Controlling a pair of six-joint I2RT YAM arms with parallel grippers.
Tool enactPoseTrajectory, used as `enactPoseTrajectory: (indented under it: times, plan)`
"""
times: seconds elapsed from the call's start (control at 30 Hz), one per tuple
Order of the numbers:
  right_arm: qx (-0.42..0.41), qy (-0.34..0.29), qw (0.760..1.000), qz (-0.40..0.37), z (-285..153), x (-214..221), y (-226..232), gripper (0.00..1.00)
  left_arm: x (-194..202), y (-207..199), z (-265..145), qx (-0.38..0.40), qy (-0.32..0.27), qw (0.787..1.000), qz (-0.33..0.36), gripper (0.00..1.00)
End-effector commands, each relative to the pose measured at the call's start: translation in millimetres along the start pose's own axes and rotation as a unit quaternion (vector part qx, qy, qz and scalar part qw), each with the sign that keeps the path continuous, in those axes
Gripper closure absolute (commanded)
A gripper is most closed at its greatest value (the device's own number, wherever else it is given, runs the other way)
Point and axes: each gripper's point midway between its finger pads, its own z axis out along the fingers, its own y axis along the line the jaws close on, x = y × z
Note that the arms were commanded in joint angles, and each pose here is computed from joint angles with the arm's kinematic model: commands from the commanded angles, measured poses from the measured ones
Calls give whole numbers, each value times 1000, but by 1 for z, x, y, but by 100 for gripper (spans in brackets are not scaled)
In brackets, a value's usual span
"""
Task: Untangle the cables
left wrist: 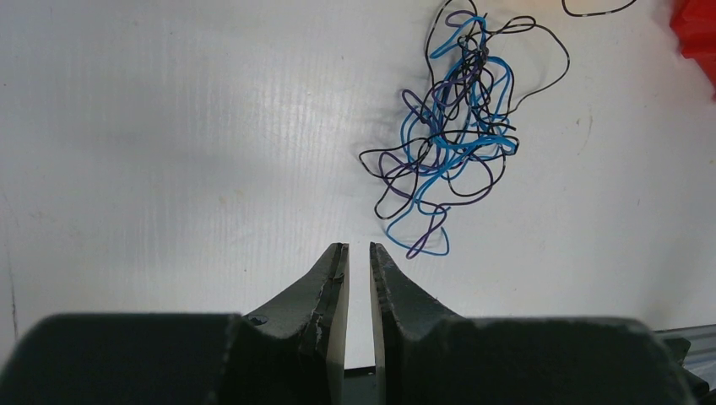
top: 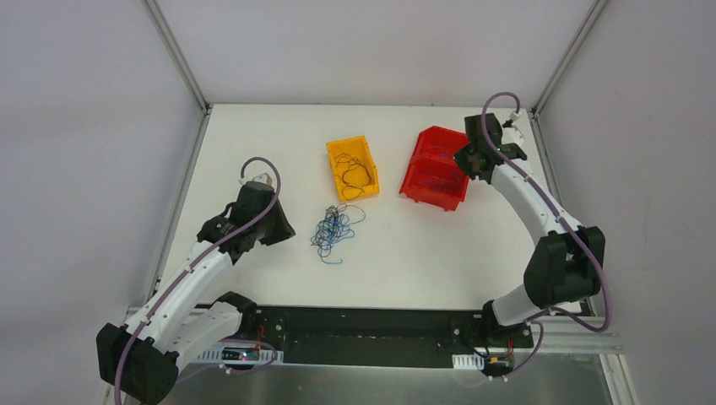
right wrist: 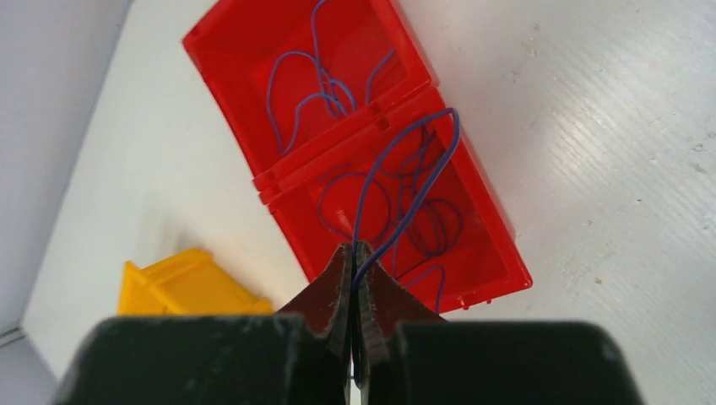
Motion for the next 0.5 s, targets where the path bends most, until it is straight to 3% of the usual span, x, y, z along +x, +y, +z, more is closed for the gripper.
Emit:
enactPoseTrajectory:
  times: [0.0, 0.13, 0.47]
  plan:
    - [52, -74, 994, -63, 17, -6, -8, 100, -12, -14, -6, 19, -9, 1000, 7, 84]
    - [74, -65, 992, -74, 32, 13, -6, 100, -13, -14, -4, 17, -7, 1000, 7, 83]
    - [165, 21, 986, -16, 79, 67, -16, 100, -16, -18, -4, 20, -5, 1000, 3, 84]
